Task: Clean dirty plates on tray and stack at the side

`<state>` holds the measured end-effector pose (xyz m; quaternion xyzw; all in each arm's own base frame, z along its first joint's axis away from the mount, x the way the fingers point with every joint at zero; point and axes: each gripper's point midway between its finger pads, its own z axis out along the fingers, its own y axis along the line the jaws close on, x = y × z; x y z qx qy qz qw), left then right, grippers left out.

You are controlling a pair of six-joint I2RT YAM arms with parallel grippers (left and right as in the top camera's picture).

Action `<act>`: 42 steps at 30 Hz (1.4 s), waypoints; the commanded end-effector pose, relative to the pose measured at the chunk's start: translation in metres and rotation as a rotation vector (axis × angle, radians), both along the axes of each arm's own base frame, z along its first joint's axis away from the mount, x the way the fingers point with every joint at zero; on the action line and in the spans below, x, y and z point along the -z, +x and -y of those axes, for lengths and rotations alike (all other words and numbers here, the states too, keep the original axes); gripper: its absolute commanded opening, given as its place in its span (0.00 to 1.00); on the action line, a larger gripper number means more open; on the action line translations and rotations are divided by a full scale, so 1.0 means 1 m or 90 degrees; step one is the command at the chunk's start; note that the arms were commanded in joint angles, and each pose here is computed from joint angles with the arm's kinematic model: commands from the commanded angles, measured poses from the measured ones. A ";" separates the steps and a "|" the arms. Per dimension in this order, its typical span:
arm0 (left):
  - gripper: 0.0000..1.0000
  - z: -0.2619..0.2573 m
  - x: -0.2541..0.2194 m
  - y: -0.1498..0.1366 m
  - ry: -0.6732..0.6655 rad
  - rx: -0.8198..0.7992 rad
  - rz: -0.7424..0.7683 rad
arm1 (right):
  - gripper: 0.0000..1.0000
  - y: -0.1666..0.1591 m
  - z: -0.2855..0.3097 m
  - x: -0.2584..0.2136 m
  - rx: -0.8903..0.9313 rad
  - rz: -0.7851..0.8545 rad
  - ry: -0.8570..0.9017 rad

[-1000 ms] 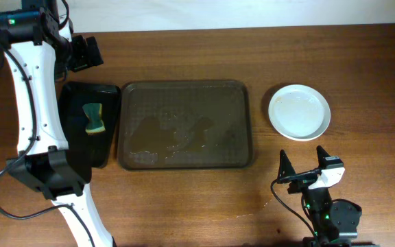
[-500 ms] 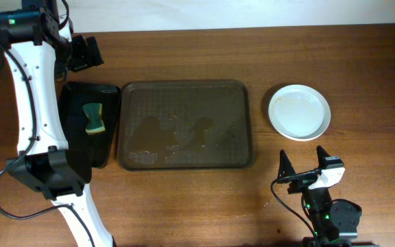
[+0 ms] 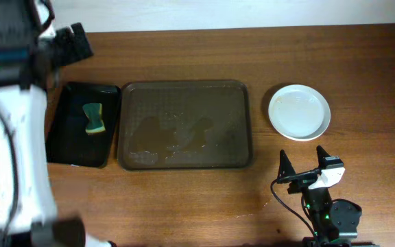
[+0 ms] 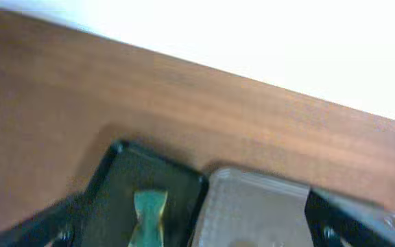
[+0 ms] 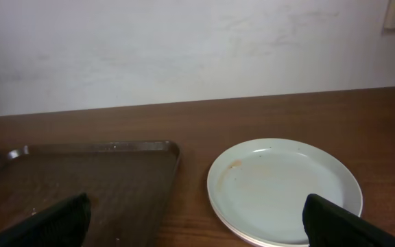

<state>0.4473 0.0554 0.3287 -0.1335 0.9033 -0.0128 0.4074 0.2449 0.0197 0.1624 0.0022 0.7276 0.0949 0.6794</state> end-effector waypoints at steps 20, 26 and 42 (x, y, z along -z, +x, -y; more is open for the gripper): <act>0.99 0.036 0.100 -0.194 0.325 0.175 0.353 | 0.98 0.000 0.003 0.003 0.010 -0.002 0.000; 0.99 0.037 0.136 -0.200 0.343 0.171 0.386 | 0.98 0.000 0.003 0.003 0.010 -0.002 0.000; 0.99 0.035 0.172 -0.202 0.350 0.160 0.376 | 0.98 0.000 0.003 0.003 0.010 -0.002 0.000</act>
